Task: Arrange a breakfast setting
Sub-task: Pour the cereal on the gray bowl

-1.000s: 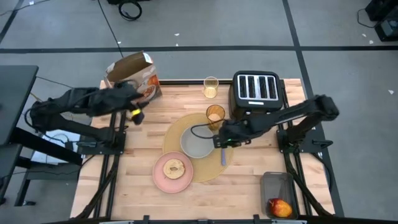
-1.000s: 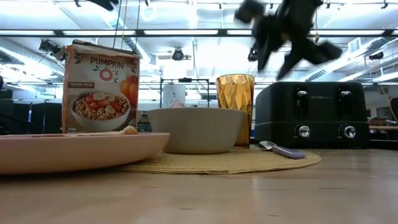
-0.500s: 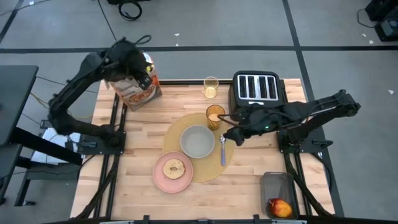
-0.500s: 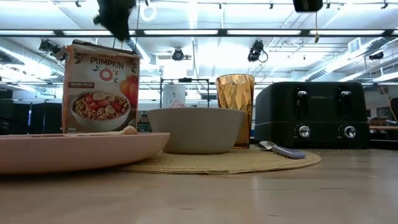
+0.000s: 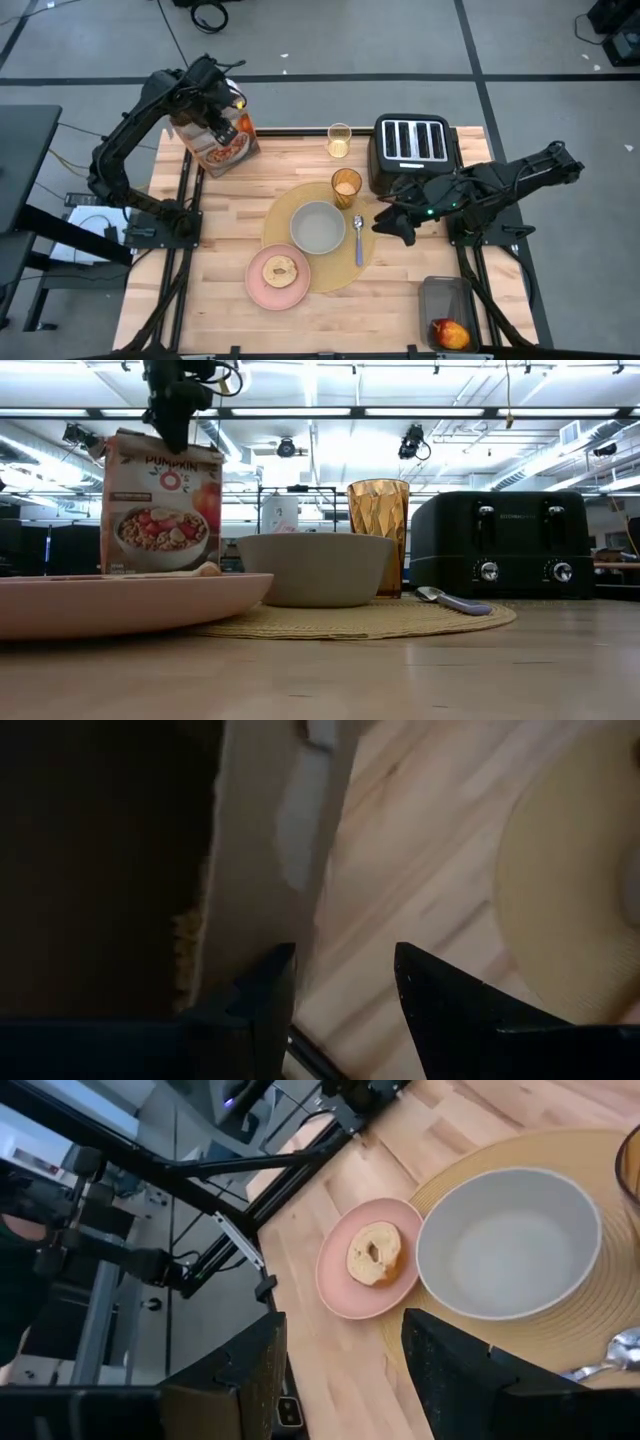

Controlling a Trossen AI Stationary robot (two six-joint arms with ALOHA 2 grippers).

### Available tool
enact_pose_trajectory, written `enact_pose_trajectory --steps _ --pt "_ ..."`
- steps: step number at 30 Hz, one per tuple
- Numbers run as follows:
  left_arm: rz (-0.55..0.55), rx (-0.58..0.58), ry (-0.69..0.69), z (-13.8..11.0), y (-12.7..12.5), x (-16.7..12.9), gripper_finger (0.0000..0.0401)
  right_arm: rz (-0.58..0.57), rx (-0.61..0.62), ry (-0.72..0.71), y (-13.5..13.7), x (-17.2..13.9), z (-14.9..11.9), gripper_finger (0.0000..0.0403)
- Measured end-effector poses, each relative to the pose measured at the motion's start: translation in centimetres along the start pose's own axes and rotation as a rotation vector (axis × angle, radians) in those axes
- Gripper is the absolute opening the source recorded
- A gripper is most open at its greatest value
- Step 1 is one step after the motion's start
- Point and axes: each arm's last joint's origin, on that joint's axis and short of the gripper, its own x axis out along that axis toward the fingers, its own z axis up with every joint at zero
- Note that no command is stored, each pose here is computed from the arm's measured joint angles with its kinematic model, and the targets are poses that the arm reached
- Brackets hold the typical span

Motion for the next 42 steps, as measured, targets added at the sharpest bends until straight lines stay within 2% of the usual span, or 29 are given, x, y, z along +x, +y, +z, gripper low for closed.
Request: enact_pose_trajectory --steps 7,14,20,23,26,29,31,36,42 --pt "-0.1 -0.016 0.007 -0.3 -0.4 -0.2 0.0178 -0.009 -0.039 -0.036 -0.4 0.2 0.8 0.0206" --pt "-0.092 -0.012 -0.045 -0.3 -0.3 -1.0 0.0178 -0.014 -0.048 -0.075 -0.9 0.3 1.8 0.0206" --pt "-0.068 -0.016 -0.193 0.3 0.0 -4.9 0.0178 -0.003 -0.032 -0.059 -1.4 0.3 2.3 0.0205" --pt "-0.004 -0.024 -0.256 0.6 0.2 -6.0 0.0178 -0.01 -0.024 -0.066 -1.6 0.3 2.6 0.0205" --pt "0.009 -0.056 -0.239 0.9 1.2 -5.4 0.0179 -0.017 -0.018 -0.074 -1.8 0.3 2.8 0.0205" --pt "-0.058 -0.087 -0.21 1.5 2.3 -4.2 0.0179 -0.017 -0.015 -0.078 -1.8 0.3 2.9 0.0205" --pt "-0.065 -0.082 -0.179 1.9 2.8 -3.3 0.0179 -0.016 -0.009 -0.078 -1.8 0.3 2.9 0.0205" --pt "-0.106 -0.037 -0.031 2.2 3.0 -1.2 0.0179 -0.012 0.011 -0.079 -1.8 0.3 2.9 0.0205" --pt "-0.13 -0.029 0.066 2.8 3.2 0.8 0.0178 -0.007 0.017 -0.08 -1.7 0.3 2.9 0.0205"
